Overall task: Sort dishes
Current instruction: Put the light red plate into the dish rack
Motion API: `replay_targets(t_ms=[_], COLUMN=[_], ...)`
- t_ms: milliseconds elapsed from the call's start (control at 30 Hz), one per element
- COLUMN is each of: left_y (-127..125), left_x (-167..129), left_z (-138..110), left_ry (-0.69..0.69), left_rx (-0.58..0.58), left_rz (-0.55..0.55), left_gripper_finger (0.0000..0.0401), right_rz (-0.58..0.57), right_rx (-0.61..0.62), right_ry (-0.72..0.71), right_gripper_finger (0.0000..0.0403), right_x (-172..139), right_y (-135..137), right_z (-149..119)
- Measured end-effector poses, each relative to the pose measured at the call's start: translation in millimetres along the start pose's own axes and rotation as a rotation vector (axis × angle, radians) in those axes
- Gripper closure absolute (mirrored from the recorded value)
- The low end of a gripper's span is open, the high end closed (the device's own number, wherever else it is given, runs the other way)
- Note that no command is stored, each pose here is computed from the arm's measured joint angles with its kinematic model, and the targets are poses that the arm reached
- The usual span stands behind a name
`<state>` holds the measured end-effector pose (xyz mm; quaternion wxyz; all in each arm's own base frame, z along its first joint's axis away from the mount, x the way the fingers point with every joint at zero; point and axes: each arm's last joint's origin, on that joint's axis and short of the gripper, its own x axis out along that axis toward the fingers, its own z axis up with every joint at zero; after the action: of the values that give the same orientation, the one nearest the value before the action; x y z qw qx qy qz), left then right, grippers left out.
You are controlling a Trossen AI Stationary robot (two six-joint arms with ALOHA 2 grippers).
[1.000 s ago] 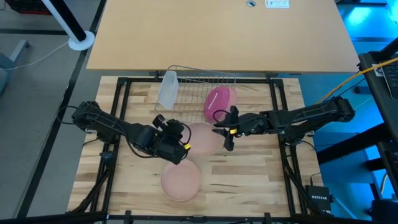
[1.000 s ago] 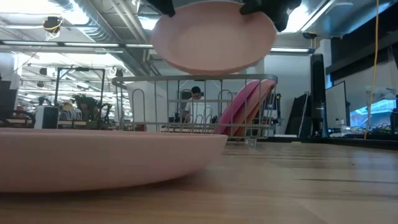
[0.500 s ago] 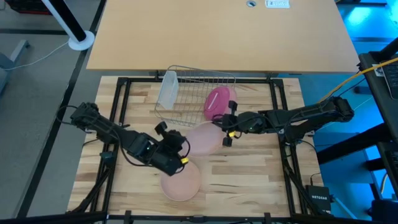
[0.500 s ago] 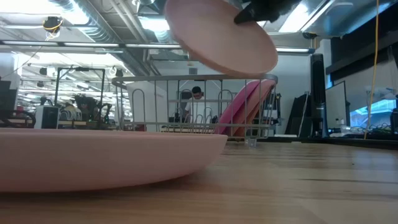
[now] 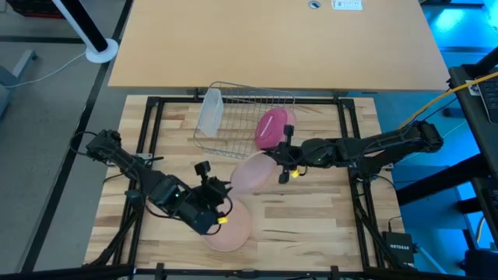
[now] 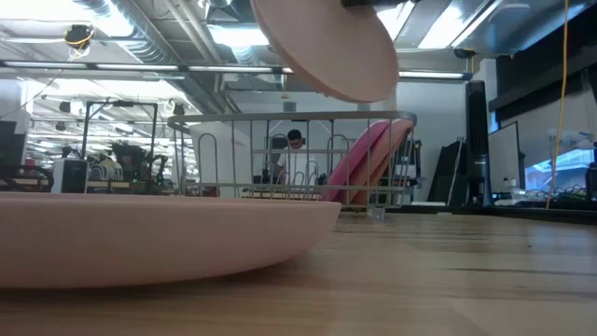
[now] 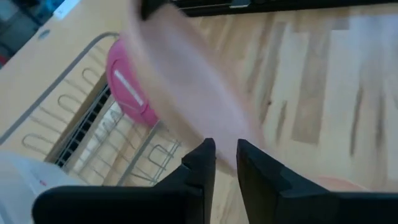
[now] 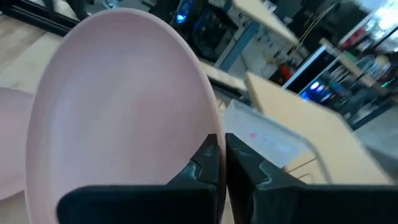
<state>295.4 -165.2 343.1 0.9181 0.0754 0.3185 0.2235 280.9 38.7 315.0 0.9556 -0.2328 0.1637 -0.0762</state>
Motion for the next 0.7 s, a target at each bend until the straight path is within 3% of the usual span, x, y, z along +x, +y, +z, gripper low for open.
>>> replay_targets(t_ms=[167, 367, 700], left_y=[-4.5, -9.9, -18.0], left_x=[-10.3, -20.9, -32.7], left_z=[1.9, 1.6, -3.8], left_ry=[-0.018, -0.036, -0.043], left_rx=[0.033, 0.017, -0.076], left_rz=[-0.033, -0.064, -0.100], left_gripper_finger=[0.0341, 0.0341, 0.0341], right_rz=[-0.045, -0.109, -0.235], right_rx=[-0.095, -0.311, -0.488], right_ry=[-0.071, -0.132, -0.038], right_gripper_finger=[0.0392, 0.0391, 0.0391], right_x=[-0.3, -1.5, 4.6], right_y=[-3.8, -8.2, -29.3], right_z=[7.8, 15.7, 8.1])
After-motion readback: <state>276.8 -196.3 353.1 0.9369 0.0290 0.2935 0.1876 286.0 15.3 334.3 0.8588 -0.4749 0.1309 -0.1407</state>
